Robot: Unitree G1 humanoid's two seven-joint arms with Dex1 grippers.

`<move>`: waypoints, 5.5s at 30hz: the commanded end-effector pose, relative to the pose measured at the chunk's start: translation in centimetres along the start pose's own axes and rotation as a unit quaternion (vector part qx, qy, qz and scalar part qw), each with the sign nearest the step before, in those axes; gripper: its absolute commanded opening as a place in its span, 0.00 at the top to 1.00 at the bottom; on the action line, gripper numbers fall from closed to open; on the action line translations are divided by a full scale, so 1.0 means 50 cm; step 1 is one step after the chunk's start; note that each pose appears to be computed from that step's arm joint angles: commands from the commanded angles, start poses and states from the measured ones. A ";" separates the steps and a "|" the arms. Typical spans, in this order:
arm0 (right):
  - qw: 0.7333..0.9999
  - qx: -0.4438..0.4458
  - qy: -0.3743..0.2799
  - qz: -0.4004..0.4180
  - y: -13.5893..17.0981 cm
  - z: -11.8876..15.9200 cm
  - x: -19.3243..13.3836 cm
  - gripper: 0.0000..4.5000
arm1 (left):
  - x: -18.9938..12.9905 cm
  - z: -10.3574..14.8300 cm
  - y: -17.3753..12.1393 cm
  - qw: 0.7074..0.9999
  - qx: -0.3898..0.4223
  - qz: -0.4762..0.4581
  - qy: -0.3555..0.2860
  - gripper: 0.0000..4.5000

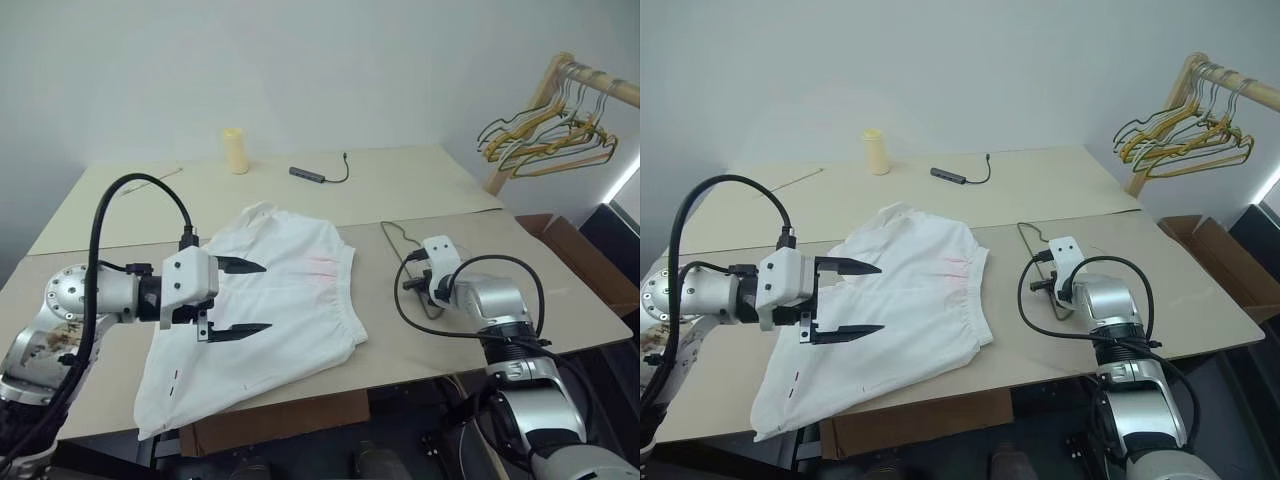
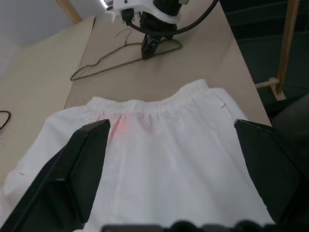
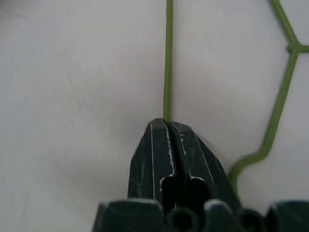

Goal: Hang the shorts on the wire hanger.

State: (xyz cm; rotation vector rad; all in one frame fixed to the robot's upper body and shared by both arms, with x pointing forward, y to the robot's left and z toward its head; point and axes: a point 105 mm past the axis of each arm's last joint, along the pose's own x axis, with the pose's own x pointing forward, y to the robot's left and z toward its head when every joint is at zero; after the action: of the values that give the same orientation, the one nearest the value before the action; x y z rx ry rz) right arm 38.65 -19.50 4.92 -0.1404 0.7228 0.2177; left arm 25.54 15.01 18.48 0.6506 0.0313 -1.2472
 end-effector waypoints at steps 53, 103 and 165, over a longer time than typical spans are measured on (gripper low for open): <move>0.786 -0.387 -0.473 0.093 0.267 0.197 -0.258 1.00 | 0.100 0.077 0.206 0.731 -0.503 0.234 -0.398 0.99; 0.776 -0.056 -0.138 0.613 0.327 0.126 -0.289 0.05 | -0.108 0.133 0.149 0.837 -0.254 -0.030 -0.484 1.00; 0.830 0.308 0.188 0.425 0.006 -0.156 -0.257 1.00 | -0.016 -0.058 0.040 0.986 -0.157 -0.013 -0.047 0.01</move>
State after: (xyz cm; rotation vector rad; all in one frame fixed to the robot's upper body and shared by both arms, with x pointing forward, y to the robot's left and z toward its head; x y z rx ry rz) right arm 23.62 -22.77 7.06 0.8065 1.2276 0.7817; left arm 28.18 17.34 16.34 0.2922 0.1797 -1.2654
